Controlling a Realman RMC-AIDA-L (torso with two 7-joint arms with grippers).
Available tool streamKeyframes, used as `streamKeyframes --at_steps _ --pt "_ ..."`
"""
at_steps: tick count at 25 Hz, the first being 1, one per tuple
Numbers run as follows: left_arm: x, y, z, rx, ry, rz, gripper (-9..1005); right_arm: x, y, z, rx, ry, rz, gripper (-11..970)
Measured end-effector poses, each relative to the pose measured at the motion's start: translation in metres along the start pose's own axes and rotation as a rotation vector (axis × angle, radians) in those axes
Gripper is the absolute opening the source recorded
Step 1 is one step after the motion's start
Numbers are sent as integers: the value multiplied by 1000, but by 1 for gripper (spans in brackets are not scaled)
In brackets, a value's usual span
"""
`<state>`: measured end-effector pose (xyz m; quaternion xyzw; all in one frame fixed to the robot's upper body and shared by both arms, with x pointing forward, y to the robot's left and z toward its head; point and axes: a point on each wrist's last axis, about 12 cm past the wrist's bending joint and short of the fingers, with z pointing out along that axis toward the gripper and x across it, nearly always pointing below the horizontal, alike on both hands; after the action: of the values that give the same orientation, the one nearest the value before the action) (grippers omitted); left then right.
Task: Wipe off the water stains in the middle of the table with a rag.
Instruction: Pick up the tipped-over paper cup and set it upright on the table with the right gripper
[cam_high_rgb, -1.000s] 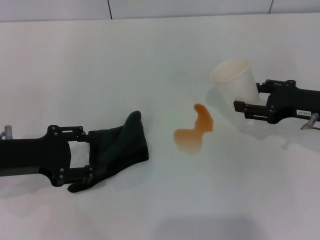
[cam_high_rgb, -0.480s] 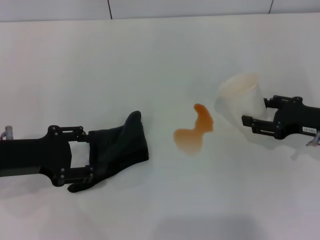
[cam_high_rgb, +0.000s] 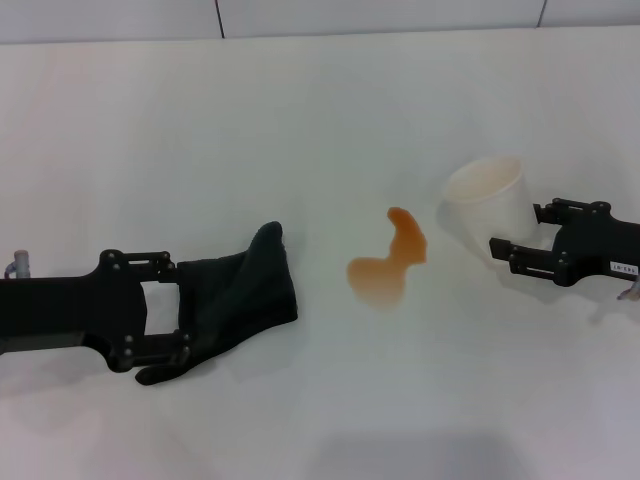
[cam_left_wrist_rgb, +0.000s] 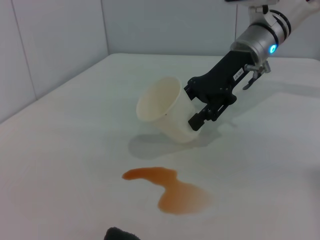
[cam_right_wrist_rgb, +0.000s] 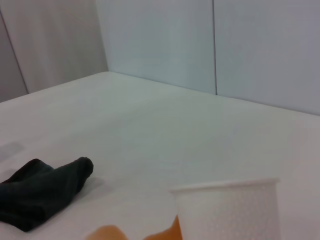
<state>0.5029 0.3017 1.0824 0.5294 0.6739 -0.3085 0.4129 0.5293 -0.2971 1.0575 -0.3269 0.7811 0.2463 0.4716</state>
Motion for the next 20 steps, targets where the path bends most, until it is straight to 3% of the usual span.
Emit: streamKeyframes --at_steps 20 --pt "-1 1 -1 5 -1 -1 646 15 -5 -8 40 -9 93 676"
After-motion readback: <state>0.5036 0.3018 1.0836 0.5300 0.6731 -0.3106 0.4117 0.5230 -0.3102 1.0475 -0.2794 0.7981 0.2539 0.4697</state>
